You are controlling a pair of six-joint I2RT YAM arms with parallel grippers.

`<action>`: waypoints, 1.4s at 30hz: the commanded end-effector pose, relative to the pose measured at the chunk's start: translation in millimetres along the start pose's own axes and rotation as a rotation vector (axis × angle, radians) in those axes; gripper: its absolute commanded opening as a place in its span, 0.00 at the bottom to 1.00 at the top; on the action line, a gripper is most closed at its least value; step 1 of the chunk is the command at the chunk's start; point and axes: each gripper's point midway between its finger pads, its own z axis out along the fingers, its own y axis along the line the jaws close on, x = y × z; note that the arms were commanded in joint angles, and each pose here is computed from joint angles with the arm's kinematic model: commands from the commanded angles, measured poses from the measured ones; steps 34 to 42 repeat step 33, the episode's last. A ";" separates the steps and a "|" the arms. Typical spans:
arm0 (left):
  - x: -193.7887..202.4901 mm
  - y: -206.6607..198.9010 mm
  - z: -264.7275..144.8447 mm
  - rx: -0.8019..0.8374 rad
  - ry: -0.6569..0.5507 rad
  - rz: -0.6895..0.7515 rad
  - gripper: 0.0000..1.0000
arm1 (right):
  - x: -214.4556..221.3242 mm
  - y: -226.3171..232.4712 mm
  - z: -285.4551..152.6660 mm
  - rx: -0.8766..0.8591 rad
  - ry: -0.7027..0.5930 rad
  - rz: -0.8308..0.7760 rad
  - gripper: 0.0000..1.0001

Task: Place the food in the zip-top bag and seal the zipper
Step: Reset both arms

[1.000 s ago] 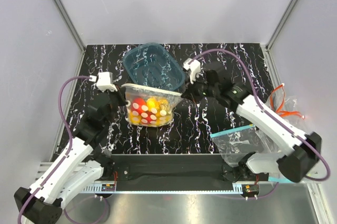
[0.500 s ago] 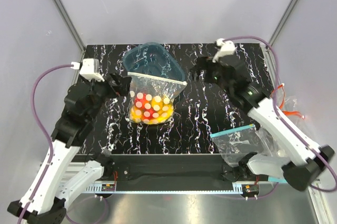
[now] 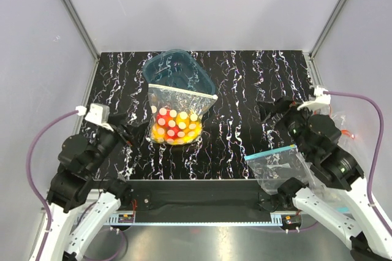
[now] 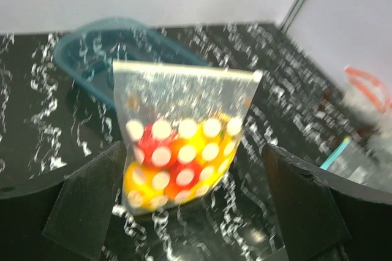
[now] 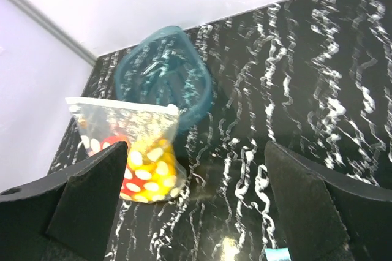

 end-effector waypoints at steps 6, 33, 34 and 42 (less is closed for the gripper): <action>54.7 19.2 -5.3 -0.026 0.069 0.077 0.99 | 37.1 -52.5 -28.0 0.161 0.060 0.012 1.00; 64.3 27.4 -3.1 -0.065 0.092 0.069 0.99 | 52.6 -67.3 -39.0 0.193 0.058 0.094 1.00; 64.3 27.4 -3.1 -0.065 0.092 0.069 0.99 | 52.6 -67.3 -39.0 0.193 0.058 0.094 1.00; 64.3 27.4 -3.1 -0.065 0.092 0.069 0.99 | 52.6 -67.3 -39.0 0.193 0.058 0.094 1.00</action>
